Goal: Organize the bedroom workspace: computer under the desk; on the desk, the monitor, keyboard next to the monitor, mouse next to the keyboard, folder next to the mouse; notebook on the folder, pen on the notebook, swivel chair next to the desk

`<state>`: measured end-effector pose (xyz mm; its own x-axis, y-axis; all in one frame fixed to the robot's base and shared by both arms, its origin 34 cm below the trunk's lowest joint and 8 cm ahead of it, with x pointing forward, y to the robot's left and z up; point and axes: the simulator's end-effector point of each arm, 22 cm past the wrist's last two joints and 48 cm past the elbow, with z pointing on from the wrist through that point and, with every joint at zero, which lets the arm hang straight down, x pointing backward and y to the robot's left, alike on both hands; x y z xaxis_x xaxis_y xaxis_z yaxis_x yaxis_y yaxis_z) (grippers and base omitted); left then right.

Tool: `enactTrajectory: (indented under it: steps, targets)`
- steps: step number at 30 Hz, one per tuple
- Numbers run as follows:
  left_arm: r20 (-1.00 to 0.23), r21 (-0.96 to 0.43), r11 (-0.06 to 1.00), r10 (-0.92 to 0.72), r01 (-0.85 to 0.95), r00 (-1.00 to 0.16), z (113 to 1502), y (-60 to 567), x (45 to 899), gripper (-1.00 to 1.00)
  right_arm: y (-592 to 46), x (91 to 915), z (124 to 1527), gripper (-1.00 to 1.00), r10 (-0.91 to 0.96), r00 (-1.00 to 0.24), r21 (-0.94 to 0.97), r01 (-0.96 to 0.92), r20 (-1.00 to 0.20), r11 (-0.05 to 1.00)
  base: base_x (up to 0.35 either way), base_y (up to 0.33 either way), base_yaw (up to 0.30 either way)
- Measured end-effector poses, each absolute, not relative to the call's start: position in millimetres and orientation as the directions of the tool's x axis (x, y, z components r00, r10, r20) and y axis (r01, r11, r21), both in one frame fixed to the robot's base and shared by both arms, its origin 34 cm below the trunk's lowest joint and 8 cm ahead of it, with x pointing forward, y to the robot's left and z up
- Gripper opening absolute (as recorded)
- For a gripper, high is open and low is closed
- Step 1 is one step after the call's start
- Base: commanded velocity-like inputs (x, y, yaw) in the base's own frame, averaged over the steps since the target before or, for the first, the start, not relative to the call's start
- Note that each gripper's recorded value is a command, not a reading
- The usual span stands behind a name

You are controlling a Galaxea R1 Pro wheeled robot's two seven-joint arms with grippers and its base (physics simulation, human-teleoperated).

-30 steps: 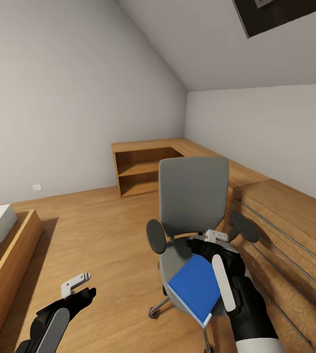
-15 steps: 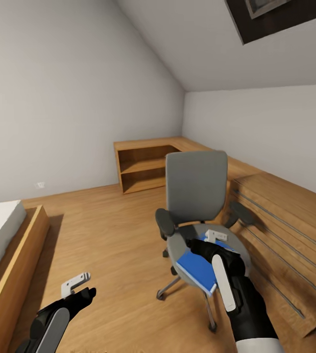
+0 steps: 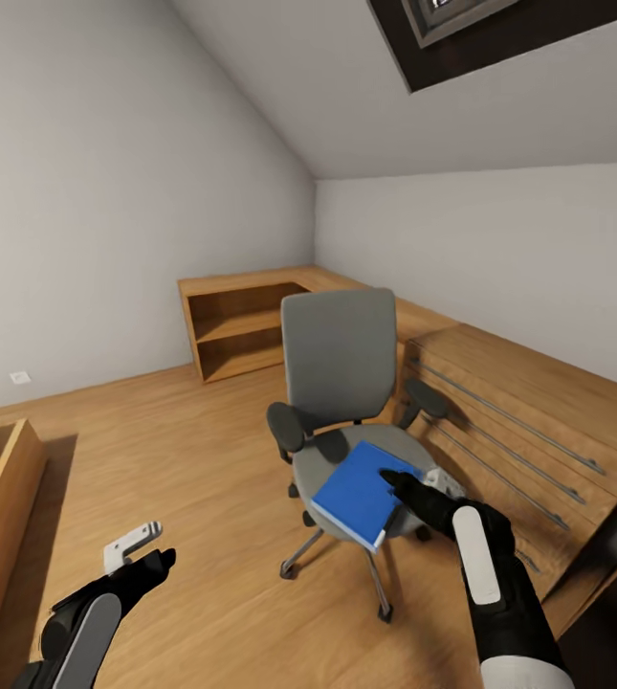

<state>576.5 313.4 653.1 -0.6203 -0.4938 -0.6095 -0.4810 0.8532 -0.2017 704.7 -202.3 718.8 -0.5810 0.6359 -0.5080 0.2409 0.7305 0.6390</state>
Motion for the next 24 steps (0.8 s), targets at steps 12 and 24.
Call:
enactTrajectory:
  steps: [12,24]
  targets:
    - [-0.613,-0.202,0.850,-0.497,-0.487,-0.614,631,316,574,1.00,-228,701,685,1.00,0.756,-0.552,0.812,0.222,-0.352,0.540,0.000,0.000,-0.157]
    - [-0.613,-0.202,0.851,-0.497,-0.485,-0.614,607,315,570,1.00,-242,701,635,1.00,0.800,-0.476,0.800,0.278,-0.366,0.532,0.000,0.000,0.000]
